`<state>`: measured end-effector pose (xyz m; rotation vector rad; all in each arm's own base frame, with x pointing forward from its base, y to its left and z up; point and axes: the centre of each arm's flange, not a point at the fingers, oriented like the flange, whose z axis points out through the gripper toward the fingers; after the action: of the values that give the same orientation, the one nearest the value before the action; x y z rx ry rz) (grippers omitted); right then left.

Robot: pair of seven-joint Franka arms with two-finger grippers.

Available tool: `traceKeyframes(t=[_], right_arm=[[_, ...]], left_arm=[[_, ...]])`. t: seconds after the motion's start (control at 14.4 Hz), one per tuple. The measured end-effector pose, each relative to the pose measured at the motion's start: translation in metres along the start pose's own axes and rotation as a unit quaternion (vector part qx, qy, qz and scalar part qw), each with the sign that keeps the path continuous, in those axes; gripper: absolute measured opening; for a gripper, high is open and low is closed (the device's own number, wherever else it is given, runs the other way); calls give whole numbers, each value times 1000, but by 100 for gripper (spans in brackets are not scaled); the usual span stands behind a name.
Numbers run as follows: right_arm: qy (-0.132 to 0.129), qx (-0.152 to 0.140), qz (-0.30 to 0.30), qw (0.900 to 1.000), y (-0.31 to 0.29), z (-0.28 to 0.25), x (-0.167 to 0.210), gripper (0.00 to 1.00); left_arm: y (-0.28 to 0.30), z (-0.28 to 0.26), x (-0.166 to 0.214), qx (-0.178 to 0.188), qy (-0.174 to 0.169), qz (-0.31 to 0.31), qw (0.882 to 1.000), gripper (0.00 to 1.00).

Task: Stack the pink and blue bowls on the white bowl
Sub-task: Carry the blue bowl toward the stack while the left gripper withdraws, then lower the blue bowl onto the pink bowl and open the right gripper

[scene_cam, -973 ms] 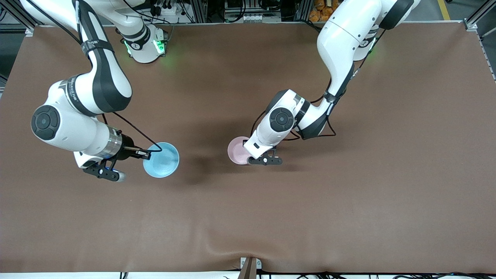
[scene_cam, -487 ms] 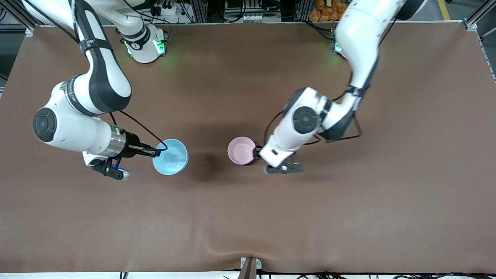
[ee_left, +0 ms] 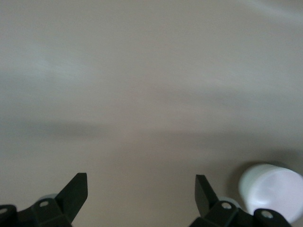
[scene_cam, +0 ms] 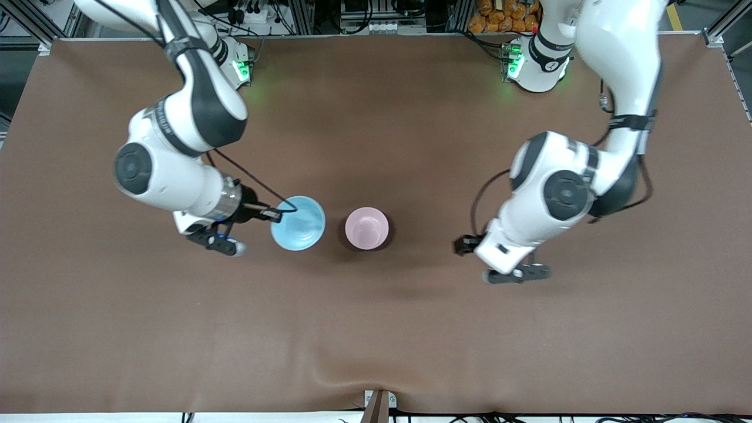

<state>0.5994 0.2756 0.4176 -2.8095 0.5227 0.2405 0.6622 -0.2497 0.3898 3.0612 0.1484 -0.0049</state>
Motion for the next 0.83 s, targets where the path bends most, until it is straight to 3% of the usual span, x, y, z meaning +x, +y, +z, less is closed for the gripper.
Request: traceKeyframes(t=[0.49, 0.83], right_arm=[[22, 11, 11, 1000, -41, 48, -31, 3], [24, 5, 3, 1000, -54, 101, -41, 3]], left_arm=[[-125, -103, 17, 9, 14, 70, 997, 100], [-149, -181, -24, 25, -8, 72, 997, 100]])
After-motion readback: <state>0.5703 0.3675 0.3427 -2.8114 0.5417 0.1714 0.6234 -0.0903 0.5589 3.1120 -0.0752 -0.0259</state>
